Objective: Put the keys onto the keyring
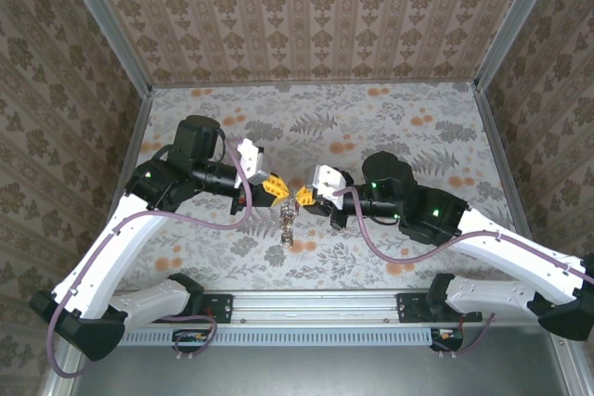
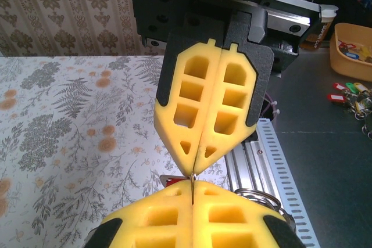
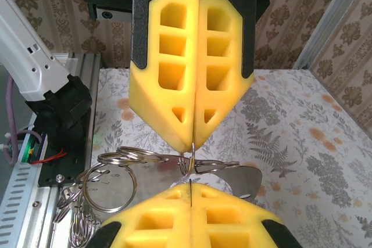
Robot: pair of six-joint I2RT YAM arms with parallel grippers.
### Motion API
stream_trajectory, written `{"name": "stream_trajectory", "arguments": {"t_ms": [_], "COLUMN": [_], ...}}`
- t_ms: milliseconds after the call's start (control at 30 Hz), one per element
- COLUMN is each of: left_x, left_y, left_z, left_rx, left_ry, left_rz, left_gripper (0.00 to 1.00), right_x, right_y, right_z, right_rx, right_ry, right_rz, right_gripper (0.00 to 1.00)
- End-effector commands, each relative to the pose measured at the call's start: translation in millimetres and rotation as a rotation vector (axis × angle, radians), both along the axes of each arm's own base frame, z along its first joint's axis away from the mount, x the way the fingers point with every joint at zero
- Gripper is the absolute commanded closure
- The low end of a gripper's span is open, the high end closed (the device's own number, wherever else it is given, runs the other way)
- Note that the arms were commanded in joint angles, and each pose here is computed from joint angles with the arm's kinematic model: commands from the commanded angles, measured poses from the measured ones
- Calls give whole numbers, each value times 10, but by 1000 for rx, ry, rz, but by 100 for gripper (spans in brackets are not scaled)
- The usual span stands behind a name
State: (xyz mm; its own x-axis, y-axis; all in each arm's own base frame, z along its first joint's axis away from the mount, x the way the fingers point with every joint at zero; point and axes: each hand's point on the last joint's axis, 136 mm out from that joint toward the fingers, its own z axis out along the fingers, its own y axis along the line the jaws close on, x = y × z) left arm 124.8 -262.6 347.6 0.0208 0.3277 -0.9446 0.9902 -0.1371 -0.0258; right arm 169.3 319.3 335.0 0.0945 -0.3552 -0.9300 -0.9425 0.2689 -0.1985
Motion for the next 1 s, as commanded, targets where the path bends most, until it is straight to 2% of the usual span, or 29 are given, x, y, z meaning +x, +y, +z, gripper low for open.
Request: {"name": "stream_trajectory", "arguments": {"t_ms": [0, 967], "left_x": [-34, -23], "left_y": [-4, -13], "left_z": [24, 12], "left_rx": [-15, -6], "left_ry": [-21, -27], "left_rz": [-24, -15], "left_gripper": [100, 100], "right_x": [-46, -80], "right_y": [39, 67], "right_z": [250, 349], "right_rx": [55, 87], "right_ry": [-37, -40], "right_rz": [31, 53], "right_gripper": [100, 100]}}
